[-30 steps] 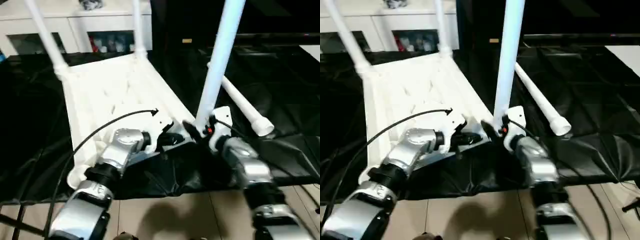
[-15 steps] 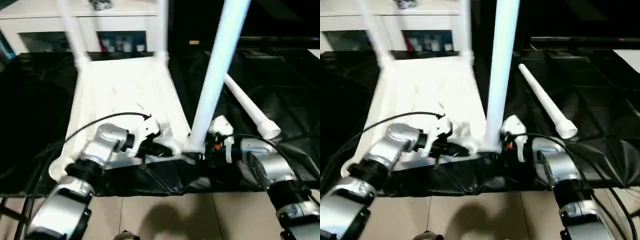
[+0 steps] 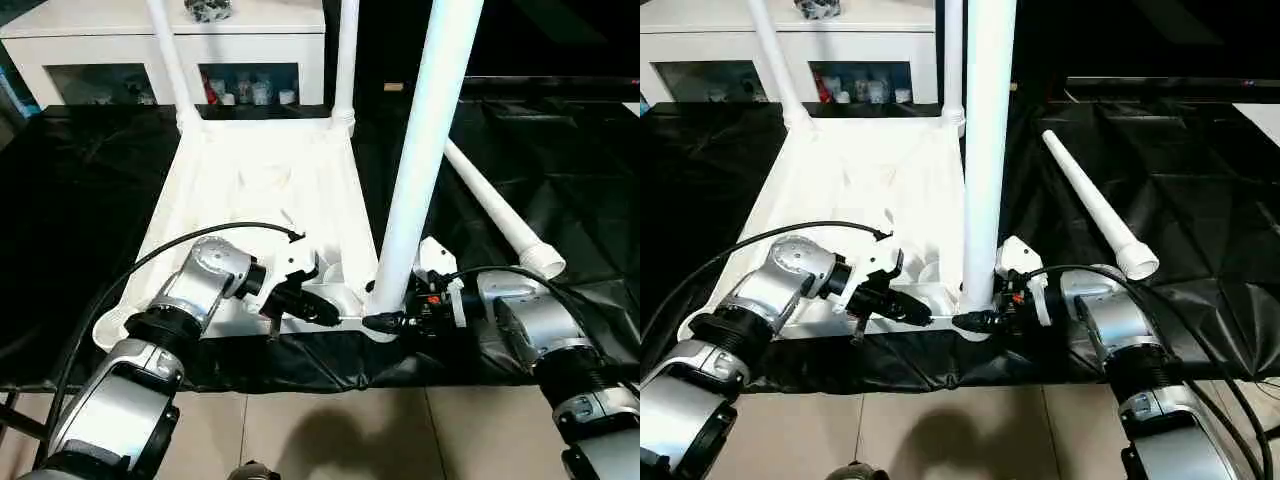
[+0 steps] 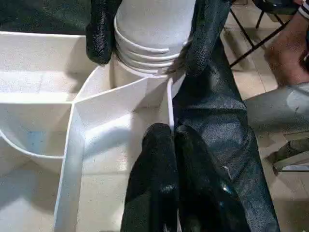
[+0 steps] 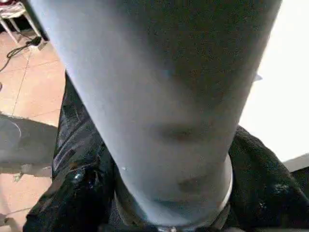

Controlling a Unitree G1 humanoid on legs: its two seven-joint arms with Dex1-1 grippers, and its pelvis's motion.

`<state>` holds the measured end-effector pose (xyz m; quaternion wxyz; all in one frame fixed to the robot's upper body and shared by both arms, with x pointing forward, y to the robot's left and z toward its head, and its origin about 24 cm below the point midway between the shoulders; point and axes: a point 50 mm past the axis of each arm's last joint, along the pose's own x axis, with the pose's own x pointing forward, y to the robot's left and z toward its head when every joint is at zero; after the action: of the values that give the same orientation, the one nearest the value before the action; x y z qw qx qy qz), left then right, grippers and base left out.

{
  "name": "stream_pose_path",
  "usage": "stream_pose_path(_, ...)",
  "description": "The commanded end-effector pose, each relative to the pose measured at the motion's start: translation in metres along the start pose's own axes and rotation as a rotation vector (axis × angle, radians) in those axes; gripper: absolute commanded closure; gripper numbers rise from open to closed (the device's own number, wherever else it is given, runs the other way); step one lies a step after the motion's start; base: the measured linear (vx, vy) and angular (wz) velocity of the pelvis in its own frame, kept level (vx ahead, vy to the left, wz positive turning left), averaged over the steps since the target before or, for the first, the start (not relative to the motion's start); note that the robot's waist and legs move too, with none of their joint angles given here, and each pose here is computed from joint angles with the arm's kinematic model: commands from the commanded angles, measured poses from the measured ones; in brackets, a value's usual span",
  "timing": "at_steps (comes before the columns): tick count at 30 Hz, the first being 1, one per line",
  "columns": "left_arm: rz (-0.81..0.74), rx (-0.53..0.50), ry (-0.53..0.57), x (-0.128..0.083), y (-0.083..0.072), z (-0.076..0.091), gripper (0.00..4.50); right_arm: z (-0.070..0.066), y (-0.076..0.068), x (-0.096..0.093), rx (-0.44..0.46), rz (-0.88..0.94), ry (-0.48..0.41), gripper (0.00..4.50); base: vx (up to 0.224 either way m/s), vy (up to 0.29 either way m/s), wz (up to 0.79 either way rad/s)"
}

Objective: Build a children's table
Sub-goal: Rotate leg to tighten

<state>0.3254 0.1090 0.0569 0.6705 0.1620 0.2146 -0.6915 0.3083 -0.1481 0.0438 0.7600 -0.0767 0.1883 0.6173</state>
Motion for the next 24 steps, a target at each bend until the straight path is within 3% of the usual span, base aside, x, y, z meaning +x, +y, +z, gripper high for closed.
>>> stream_pose_path(1, 0.044, 0.017, -0.059, 0.014, 0.004, 0.016, 4.50, -0.003, 0.002, 0.024, 0.069, -0.074, -0.058, 1.74, 0.000, 0.000, 0.00)
stream_pose_path(2, 0.044, 0.017, -0.059, 0.014, 0.004, 0.016, 4.50, -0.003, 0.002, 0.024, 0.069, -0.074, -0.058, 1.74, 0.000, 0.000, 0.00)
stream_pose_path(5, 0.229, -0.050, -0.089, 0.018, 0.014, 0.018, 4.50, -0.009, -0.014, 0.023, 0.153, -0.413, -0.095, 1.77, 0.000, 0.000, 0.00)
stream_pose_path(10, 0.328, -0.123, -0.133, 0.029, 0.016, 0.021, 4.50, -0.014, -0.018, 0.030, 0.234, -0.626, -0.103, 1.79, 0.000, 0.000, 0.00)
stream_pose_path(12, 0.382, -0.172, -0.181, 0.048, 0.013, 0.029, 4.50, -0.016, -0.016, 0.042, 0.342, -0.767, -0.133, 1.79, 0.000, 0.000, 0.00)
stream_pose_path(15, 0.387, -0.178, -0.191, 0.053, 0.012, 0.031, 4.50, -0.016, -0.015, 0.045, 0.364, -0.784, -0.141, 1.79, 0.000, 0.000, 0.00)
stream_pose_path(16, 0.377, -0.177, -0.202, 0.059, 0.009, 0.034, 4.50, -0.012, -0.014, 0.049, 0.388, -0.803, -0.194, 1.45, 0.000, 0.000, 0.00)
stream_pose_path(18, 0.364, -0.169, -0.203, 0.062, 0.008, 0.037, 4.50, -0.009, -0.015, 0.050, 0.391, -0.817, -0.221, 1.10, 0.000, 0.000, 0.00)
stream_pose_path(21, 0.352, -0.151, -0.189, 0.062, 0.009, 0.037, 4.50, -0.009, -0.016, 0.049, 0.382, -0.817, -0.219, 1.01, 0.000, 0.000, 0.00)
stream_pose_path(24, 0.363, -0.140, -0.170, 0.058, 0.011, 0.035, 4.50, -0.006, -0.022, 0.036, 0.325, -0.891, -0.213, 0.67, 0.000, 0.000, 0.00)
